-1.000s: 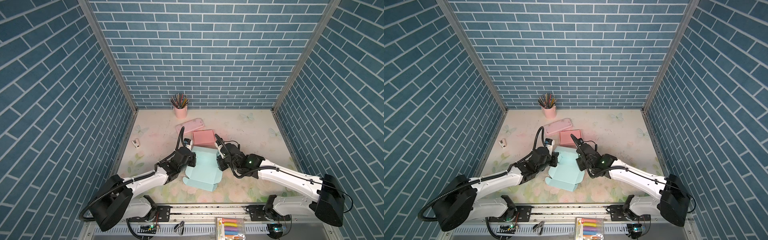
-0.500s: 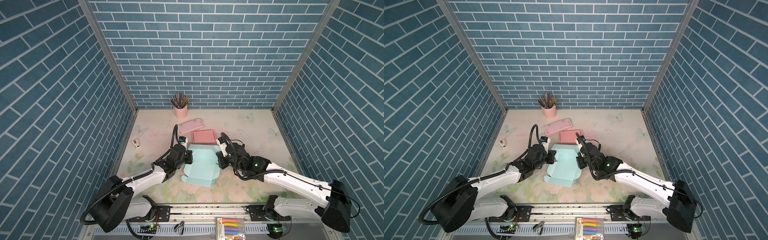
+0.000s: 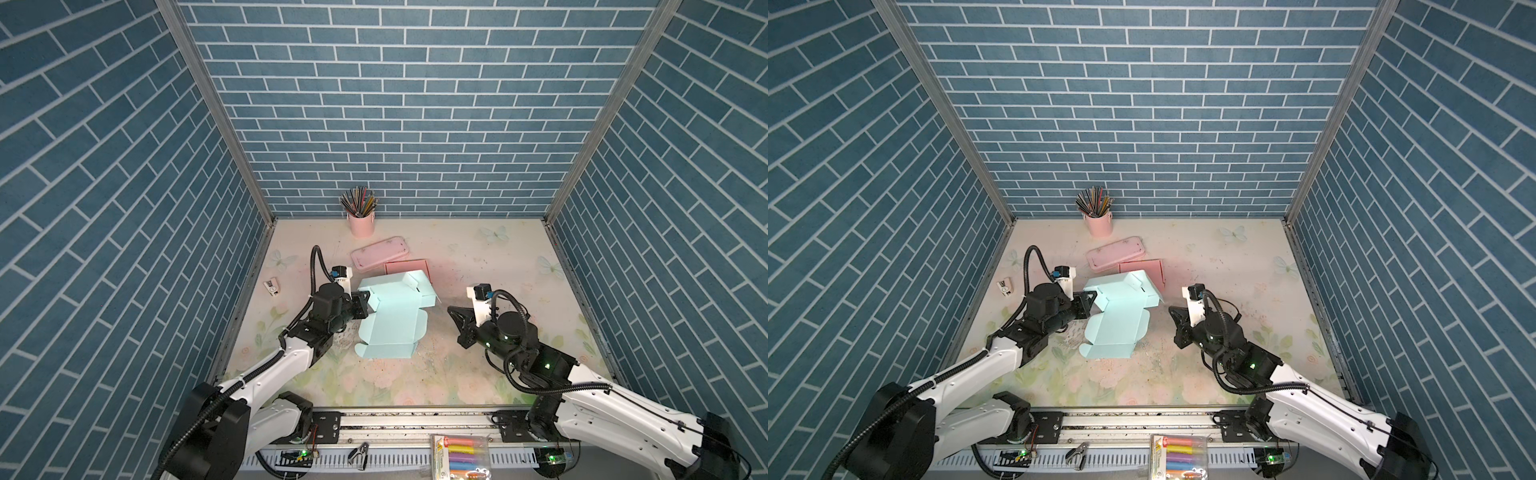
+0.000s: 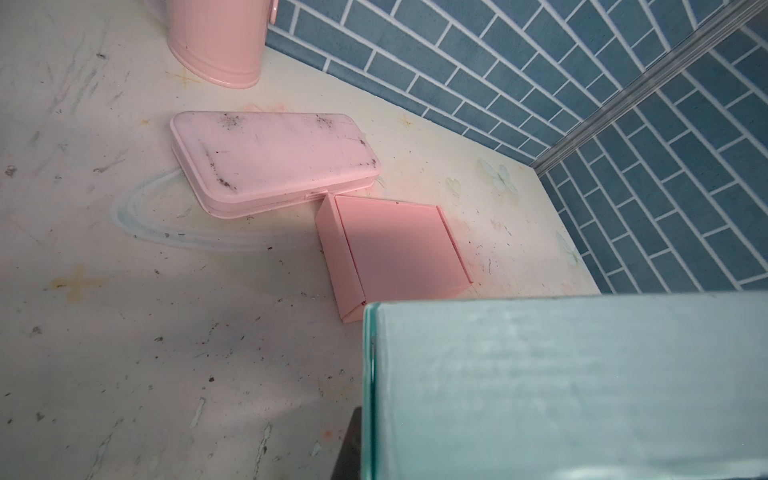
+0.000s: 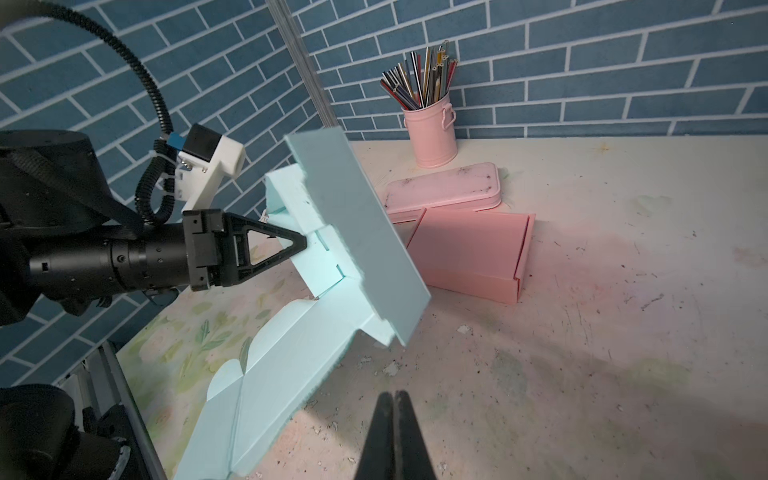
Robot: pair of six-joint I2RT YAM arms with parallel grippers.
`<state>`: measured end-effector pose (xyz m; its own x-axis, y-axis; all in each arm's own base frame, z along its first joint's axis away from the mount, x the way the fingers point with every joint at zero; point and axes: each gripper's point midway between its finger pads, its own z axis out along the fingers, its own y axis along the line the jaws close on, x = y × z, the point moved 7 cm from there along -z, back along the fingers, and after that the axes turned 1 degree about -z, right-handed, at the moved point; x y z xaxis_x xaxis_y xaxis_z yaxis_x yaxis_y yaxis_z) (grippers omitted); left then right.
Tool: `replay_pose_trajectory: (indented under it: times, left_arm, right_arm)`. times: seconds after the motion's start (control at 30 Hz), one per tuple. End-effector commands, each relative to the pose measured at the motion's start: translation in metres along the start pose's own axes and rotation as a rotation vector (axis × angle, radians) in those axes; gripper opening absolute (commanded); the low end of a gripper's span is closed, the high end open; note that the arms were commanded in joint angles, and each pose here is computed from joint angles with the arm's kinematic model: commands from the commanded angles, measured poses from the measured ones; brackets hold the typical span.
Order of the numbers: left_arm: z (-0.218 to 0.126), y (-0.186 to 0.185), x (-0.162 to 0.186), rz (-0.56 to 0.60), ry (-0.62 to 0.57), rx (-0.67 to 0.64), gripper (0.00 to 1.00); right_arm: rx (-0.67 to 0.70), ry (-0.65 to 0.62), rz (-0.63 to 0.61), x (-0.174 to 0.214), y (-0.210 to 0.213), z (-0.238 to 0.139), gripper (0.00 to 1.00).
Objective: Fold the paper box
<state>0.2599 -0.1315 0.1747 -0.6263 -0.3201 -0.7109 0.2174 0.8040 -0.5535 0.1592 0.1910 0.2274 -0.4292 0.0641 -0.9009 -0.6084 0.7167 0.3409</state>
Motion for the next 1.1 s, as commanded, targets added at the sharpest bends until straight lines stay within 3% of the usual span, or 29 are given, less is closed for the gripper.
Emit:
replay_pose_trajectory:
  times: [0.0,0.33,1.07]
  left_arm:
    - [-0.005,-0.009,-0.006,-0.048,-0.015,0.078,0.01]
    - [-0.015,-0.035,-0.016,-0.029,-0.038,0.265,0.03]
    - [-0.004,-0.034,0.001,0.002,0.035,0.260,0.04]
  right_arm:
    - [-0.075,-0.097,0.101,-0.011,0.003,-0.003,0.00]
    - [-0.164,-0.176,0.150,-0.012,0.009,0.006,0.00]
    - [-0.265,-0.203,0.159,-0.028,0.024,0.020,0.00]
